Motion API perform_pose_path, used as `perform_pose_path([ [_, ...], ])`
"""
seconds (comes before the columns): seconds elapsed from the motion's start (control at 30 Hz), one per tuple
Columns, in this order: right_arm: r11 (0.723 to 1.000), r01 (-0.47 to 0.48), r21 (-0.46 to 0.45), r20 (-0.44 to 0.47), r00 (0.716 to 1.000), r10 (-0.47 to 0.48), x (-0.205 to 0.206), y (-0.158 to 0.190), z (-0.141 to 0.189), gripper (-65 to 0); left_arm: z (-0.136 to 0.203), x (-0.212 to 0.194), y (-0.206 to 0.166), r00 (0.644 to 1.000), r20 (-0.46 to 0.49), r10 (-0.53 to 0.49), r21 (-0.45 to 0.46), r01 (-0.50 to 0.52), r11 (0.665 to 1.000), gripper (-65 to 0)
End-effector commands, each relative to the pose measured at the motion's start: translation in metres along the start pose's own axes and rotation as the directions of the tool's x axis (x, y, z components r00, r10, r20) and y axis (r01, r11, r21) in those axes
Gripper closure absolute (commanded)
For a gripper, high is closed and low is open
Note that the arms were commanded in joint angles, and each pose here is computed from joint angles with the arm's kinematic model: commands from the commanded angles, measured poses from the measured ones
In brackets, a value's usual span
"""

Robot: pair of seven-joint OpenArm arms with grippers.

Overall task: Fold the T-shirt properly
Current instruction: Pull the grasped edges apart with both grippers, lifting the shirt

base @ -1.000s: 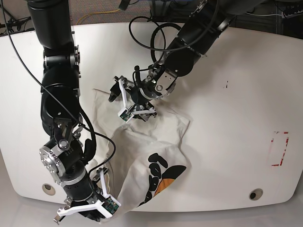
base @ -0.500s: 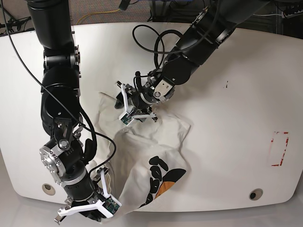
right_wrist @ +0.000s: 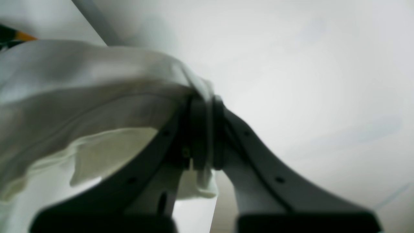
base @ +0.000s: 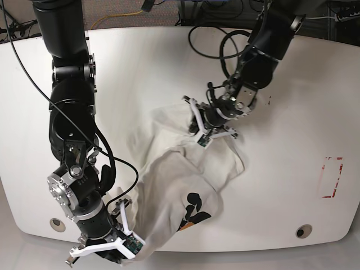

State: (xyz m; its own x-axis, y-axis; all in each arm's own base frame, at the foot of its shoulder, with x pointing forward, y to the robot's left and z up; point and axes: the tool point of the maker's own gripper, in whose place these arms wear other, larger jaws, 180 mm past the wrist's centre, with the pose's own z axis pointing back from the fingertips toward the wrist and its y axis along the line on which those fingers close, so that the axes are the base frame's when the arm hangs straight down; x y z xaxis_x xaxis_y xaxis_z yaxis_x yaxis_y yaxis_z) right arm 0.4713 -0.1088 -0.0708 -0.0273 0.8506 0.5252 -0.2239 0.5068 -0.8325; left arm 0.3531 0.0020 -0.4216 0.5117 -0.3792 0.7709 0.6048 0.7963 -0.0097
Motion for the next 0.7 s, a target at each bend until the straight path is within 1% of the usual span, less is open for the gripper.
perform_pose_path([
  [0.0, 0.999, 0.001, -0.051, 0.036, 0.999, 0.001, 0.01, -0.018, 0.005, 0.0, 0.031, -0.034, 0.043, 0.99, -0.13, -0.06, 0.068, 0.069, 0.995, 0.0],
  [0.17, 0.999, 0.004, -0.036, 0.035, 0.999, -0.003, 0.01, -0.011, 0.005, 0.0, 0.067, -0.058, 0.101, 0.985, -0.172, -0.032, 0.15, 0.058, 0.987, 0.0],
  [0.27, 1.0, 0.02, -0.013, 0.037, 0.999, -0.02, 0.009, 0.001, 0.004, 0.0, 0.084, -0.067, 0.123, 0.983, -0.181, -0.02, 0.168, 0.051, 0.985, 0.0],
  [0.3, 1.0, 0.024, -0.008, 0.037, 0.999, -0.024, 0.01, 0.003, 0.003, 0.0, 0.088, -0.067, 0.129, 0.984, -0.178, -0.018, 0.172, 0.049, 0.984, -1.1],
  [0.33, 1.0, 0.026, -0.005, 0.037, 0.999, -0.025, 0.009, 0.005, 0.003, 0.0, 0.092, -0.068, 0.133, 0.984, -0.177, -0.012, 0.174, 0.043, 0.984, -3.3],
  [0.4, 1.0, 0.028, 0.001, 0.038, 0.999, -0.028, 0.01, 0.008, 0.003, 0.0, 0.1, -0.074, 0.14, 0.983, -0.186, 0.008, 0.178, 0.026, 0.984, -10.1],
  [0.43, 0.999, 0.036, 0.012, 0.039, 0.999, -0.036, 0.011, 0.013, 0.003, 0.0, 0.104, -0.078, 0.143, 0.981, -0.194, 0.018, 0.178, 0.017, 0.984, -14.9],
  [0.47, 0.999, 0.043, 0.023, 0.04, 0.998, -0.044, 0.011, 0.018, 0.002, 0.0, 0.111, -0.079, 0.148, 0.979, -0.202, 0.03, 0.184, 0.007, 0.983, -21.4],
  [0.53, 0.998, 0.047, 0.029, 0.04, 0.998, -0.048, 0.011, 0.021, 0.002, 0.0, 0.117, -0.08, 0.15, 0.978, -0.203, 0.052, 0.19, -0.013, 0.982, -29.3],
  [0.57, 0.998, 0.048, 0.033, 0.037, 0.998, -0.049, 0.01, 0.023, 0.002, 0.0, 0.12, -0.081, 0.148, 0.978, -0.198, 0.071, 0.188, -0.033, 0.982, -34.6],
  [0.63, 0.998, 0.05, 0.037, 0.036, 0.998, -0.051, 0.009, 0.025, 0.002, 0.0, 0.126, -0.081, 0.144, 0.979, -0.187, 0.077, 0.176, -0.043, 0.983, -41.3],
  [0.67, 0.998, 0.05, 0.039, 0.035, 0.998, -0.051, 0.009, 0.026, 0.002, 0.0, 0.131, -0.081, 0.146, 0.98, -0.177, 0.095, 0.194, -0.06, 0.979, -43.2],
])
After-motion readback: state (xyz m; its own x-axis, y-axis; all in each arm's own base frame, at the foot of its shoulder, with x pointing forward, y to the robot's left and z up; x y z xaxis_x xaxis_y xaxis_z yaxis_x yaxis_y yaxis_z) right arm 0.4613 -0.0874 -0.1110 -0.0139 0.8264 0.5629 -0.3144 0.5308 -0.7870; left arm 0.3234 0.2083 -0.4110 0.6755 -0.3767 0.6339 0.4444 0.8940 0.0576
